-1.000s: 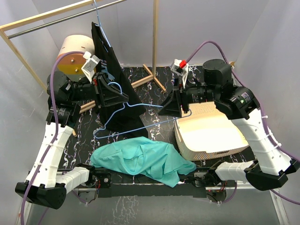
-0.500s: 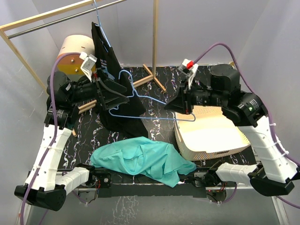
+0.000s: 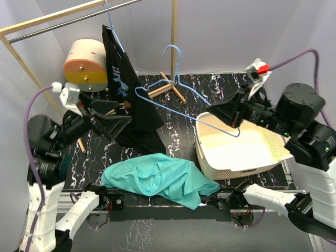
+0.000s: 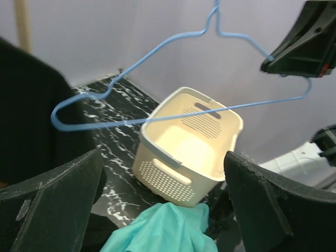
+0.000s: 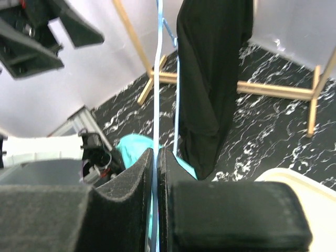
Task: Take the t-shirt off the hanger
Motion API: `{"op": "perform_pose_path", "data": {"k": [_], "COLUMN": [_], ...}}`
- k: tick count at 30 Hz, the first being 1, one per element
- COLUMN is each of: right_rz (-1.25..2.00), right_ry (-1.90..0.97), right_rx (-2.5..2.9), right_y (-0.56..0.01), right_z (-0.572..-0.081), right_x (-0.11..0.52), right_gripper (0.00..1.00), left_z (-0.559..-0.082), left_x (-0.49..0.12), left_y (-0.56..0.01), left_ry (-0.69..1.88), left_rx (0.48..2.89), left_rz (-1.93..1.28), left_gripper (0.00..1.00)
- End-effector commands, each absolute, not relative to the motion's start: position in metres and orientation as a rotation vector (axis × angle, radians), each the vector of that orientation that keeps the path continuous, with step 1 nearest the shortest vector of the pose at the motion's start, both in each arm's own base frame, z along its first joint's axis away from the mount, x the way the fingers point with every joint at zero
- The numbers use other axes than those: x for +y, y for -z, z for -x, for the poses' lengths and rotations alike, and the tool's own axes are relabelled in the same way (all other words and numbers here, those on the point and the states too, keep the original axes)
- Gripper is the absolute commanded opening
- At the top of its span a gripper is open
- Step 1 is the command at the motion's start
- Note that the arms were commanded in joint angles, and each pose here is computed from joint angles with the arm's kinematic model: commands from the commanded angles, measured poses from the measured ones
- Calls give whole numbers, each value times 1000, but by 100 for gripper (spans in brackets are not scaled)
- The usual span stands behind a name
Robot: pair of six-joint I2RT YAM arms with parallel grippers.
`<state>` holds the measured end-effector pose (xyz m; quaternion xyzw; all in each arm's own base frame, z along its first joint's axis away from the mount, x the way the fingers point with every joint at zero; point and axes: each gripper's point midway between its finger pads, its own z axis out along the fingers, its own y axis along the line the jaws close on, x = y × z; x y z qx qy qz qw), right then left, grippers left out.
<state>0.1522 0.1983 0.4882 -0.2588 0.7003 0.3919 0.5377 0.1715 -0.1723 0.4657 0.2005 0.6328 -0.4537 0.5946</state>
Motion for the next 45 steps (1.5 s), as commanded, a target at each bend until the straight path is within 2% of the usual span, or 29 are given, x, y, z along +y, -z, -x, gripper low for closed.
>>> {"op": "perform_pose_path", "data": {"k": [1,11,19,30,45], "right_rz": [445,226,218,251,237], "right_ry": [-887,-866,-783,-685,-656], "right_rx": [1456,1216,1344,1433,1347], "right_y": [-551,-609,-587,-556,-556], "right_z": [-148,-151,-223,-346,-397], "right_x": [168,136,178,259,290], "right_gripper": [8,8,8,8,8], "left_z": [-178,-193,-211,-212,-211], "left_x": [-137,-92,-69,-71,-70], "left_y": [-439,-330,-253,-244,-240], "left_ry": [841,587,404,415,405], "left_rx": [1520,1704,1862,1876,1882], "left_rz": [-274,-41,23,20,34], "left_gripper": [97,95,89,89,89]}}
